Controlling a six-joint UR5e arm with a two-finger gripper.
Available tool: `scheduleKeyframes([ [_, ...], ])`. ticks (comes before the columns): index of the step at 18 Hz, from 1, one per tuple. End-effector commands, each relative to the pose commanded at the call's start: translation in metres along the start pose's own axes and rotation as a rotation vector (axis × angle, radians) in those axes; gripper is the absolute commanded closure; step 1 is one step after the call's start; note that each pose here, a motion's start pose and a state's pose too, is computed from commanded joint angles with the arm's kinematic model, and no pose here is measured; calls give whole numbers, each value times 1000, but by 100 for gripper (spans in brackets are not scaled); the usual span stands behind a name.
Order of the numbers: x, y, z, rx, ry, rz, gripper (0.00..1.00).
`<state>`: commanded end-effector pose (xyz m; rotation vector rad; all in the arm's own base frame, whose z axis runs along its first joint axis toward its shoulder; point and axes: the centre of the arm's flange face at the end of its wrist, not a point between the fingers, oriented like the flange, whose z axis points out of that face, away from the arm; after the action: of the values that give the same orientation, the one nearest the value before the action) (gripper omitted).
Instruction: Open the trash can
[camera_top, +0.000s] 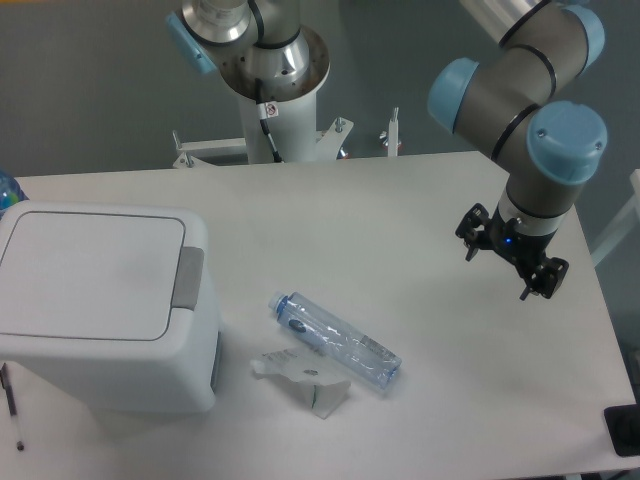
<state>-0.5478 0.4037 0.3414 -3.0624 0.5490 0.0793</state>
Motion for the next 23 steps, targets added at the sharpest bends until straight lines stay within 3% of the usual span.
scheduleKeyframes([
  [14, 2, -4, 2, 9, 7, 0, 0],
  [17, 4, -7, 3, 54, 14, -80, 0],
  [21, 3, -15, 3, 102, 31, -285, 0],
  [23, 6, -29, 1, 126, 40, -324, 0],
])
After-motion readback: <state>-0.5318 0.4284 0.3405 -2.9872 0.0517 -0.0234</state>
